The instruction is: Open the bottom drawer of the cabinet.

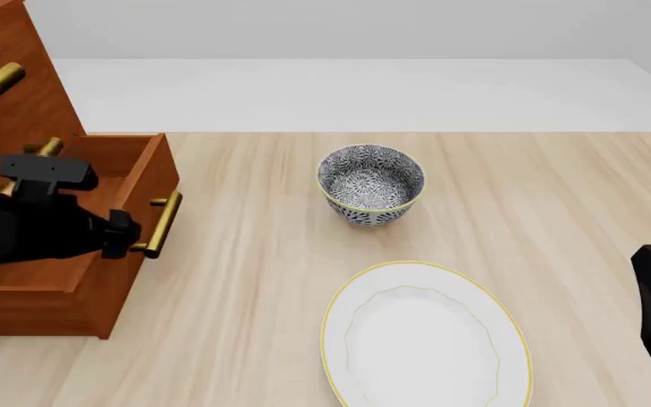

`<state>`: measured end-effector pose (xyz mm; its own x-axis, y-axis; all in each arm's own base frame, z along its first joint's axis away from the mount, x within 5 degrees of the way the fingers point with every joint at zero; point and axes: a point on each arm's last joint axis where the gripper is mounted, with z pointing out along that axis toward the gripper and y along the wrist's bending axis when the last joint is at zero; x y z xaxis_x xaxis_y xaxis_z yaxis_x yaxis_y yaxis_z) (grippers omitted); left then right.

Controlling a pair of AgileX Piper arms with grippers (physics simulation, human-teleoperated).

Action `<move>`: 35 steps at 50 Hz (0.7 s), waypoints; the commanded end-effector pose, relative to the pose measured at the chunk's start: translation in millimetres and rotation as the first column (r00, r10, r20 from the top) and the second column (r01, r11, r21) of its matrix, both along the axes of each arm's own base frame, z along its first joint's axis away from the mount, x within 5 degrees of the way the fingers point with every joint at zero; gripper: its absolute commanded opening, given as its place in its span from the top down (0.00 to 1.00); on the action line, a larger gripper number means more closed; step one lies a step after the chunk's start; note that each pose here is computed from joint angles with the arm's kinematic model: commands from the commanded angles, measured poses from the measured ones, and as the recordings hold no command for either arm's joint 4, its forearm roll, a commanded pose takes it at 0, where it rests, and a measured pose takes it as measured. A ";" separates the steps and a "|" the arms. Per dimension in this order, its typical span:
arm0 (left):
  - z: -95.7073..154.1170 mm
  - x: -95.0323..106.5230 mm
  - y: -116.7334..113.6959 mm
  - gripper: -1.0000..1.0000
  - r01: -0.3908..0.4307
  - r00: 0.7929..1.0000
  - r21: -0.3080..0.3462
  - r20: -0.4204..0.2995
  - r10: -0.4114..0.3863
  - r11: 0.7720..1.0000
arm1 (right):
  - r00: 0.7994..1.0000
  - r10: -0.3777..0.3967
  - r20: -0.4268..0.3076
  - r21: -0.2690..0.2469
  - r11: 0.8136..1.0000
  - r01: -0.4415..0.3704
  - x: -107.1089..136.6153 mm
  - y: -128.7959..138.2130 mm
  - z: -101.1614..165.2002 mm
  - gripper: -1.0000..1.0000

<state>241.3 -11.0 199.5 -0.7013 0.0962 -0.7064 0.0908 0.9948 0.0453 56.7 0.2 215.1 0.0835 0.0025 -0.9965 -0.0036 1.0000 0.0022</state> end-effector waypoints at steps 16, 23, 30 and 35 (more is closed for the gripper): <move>-26.4 3.1 -3.2 0.00 0.005 0.999 -0.004 -0.050 -0.006 1.000 | 1.000 0.000 0.000 0.000 1.000 0.000 0.0 0.0 0.0 0.00; -24.6 0.5 -9.9 0.00 0.025 0.998 -0.012 -0.049 -0.025 1.000 | 1.000 0.000 0.000 0.000 1.000 0.000 0.0 0.0 0.0 0.00; -15.4 -1.9 -17.6 0.00 0.060 0.998 -0.011 -0.036 -0.060 0.998 | 1.000 0.000 0.000 0.000 1.000 0.000 0.0 0.0 0.0 0.00; -13.1 -1.5 -23.2 0.00 0.083 0.996 -0.011 -0.031 -0.083 0.996 | 1.000 0.000 0.000 0.000 1.000 0.000 0.0 0.0 0.0 0.00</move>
